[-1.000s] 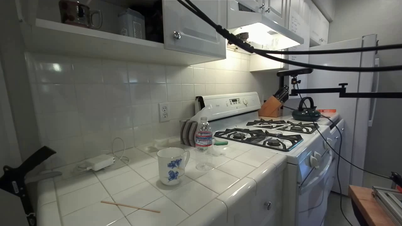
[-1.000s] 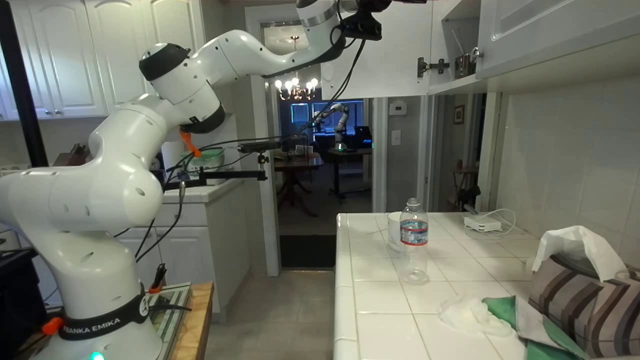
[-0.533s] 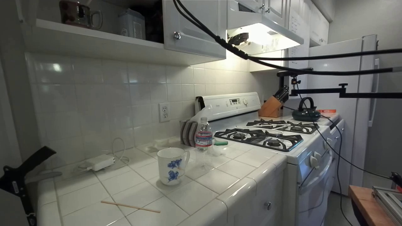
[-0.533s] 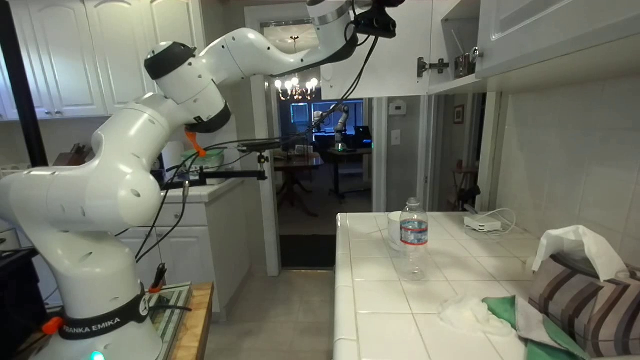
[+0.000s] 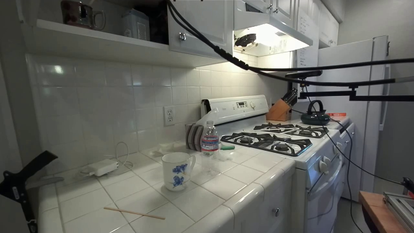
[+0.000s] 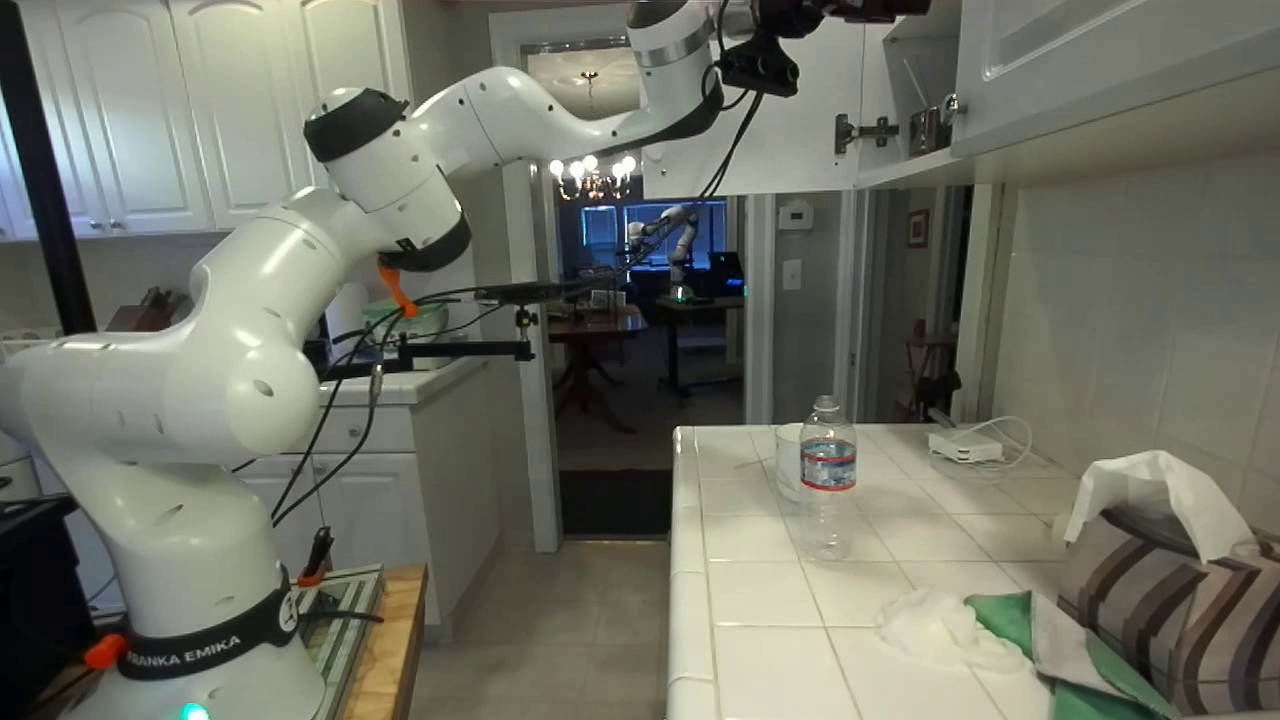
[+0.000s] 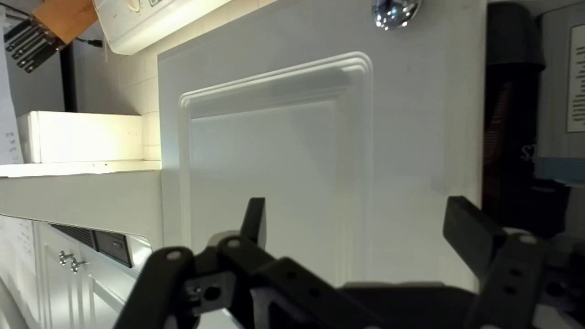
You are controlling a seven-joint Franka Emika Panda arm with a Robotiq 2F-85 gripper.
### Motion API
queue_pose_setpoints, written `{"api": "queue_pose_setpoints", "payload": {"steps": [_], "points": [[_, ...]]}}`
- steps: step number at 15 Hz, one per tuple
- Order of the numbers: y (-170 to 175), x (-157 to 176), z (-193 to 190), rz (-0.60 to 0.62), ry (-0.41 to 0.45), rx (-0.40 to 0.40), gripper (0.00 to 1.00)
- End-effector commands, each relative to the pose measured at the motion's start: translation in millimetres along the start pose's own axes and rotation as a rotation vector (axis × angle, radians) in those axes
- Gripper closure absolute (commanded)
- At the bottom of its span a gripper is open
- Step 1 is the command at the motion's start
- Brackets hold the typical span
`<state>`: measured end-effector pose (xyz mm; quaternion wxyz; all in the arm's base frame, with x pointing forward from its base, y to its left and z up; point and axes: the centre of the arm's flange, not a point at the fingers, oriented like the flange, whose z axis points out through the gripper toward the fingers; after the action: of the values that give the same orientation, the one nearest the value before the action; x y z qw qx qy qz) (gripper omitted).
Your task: Move the bottle to the left. Then, open the right door of the wall cabinet, retrieve a cup, and place it on the counter.
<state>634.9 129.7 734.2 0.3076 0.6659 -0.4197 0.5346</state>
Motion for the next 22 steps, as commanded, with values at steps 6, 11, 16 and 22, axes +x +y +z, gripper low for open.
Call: {"api": "queue_pose_setpoints", "payload": {"steps": [6,11,16,22], "points": [[-48.1,5.0,17.9,-0.025,-0.001,-0.057,0.0],[-65.3,5.0,20.1,-0.035,-0.007,-0.071,0.0],[-83.2,3.7,28.4,-0.043,-0.004,-0.081,0.0],[-82.1,5.4,44.9,-0.024,0.032,-0.167,0.0]]}}
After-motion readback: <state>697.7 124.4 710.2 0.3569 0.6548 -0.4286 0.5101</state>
